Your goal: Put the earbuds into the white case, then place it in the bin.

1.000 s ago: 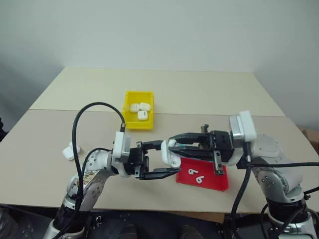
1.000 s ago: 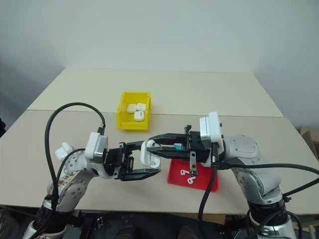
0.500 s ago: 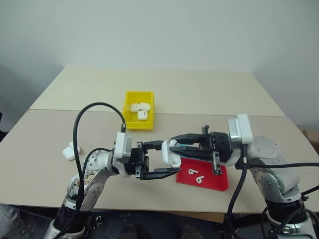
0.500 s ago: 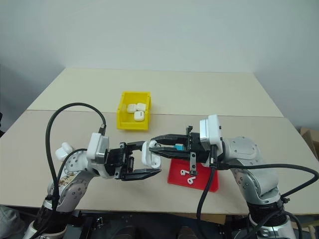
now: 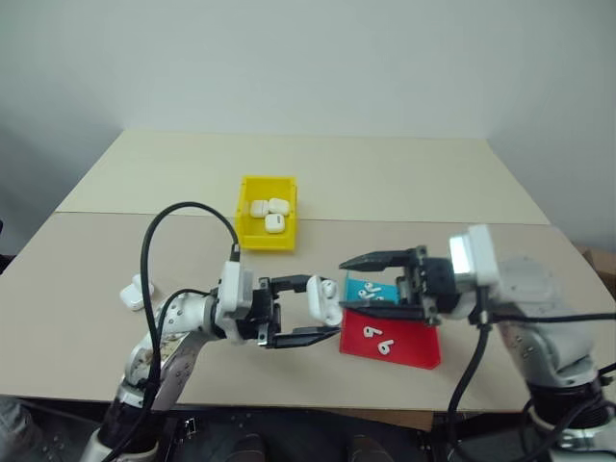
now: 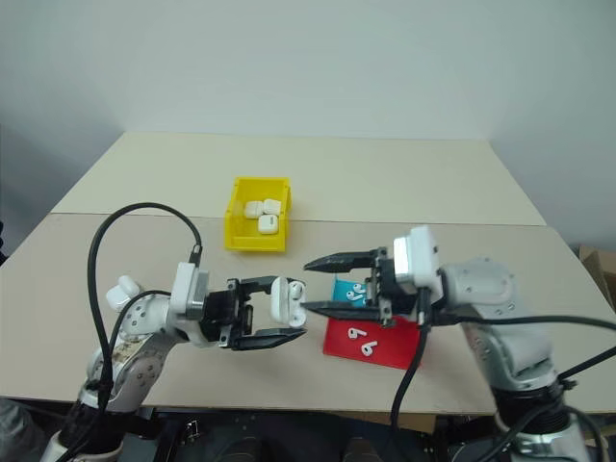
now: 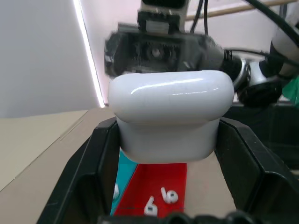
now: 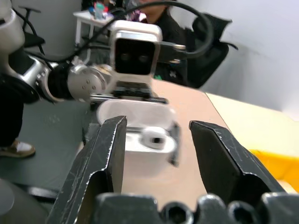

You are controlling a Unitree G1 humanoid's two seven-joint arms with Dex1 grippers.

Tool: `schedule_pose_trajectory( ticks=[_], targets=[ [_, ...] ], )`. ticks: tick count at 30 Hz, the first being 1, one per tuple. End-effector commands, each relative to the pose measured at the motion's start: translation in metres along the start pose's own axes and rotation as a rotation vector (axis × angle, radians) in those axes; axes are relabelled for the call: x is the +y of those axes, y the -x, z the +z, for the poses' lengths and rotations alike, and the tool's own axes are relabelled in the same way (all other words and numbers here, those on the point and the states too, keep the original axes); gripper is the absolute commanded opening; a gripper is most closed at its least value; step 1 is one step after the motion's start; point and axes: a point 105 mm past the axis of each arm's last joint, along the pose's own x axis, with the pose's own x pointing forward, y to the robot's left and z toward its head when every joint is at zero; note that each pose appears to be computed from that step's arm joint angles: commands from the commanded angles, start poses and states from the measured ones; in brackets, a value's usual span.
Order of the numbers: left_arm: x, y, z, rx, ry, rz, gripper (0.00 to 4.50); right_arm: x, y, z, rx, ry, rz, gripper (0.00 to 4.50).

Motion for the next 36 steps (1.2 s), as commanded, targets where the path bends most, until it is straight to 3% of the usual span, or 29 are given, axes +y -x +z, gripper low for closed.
schedule_pose_trajectory(
  ticks=[1, 6, 10, 15, 26, 36],
  targets=[
    [-0.006, 0.021, -0.008, 0.087, -0.053, 0.007, 2.78, -0.028, 0.022, -0.006, 0.269, 0.021, -0.055, 2.61],
    [-0.020, 0.045, -0.022, 0.202, -0.059, 0.012, 2.78, -0.046, 0.052, -0.043, 0.747, 0.088, 0.045, 2.61],
    [-0.025, 0.050, -0.023, 0.222, -0.057, 0.034, 2.78, -0.052, 0.054, -0.060, 0.906, 0.105, 0.156, 2.61],
    [-0.027, 0.049, -0.025, 0.226, -0.053, 0.084, 2.78, -0.058, 0.042, -0.080, 0.983, 0.137, 0.242, 2.61],
    [-0.029, 0.044, -0.026, 0.227, -0.057, 0.127, 2.78, -0.085, 0.014, -0.108, 1.074, 0.144, 0.232, 2.61],
    [-0.029, 0.041, -0.028, 0.234, -0.066, 0.149, 2.78, -0.085, 0.006, -0.123, 1.089, 0.139, 0.258, 2.61]
  ],
)
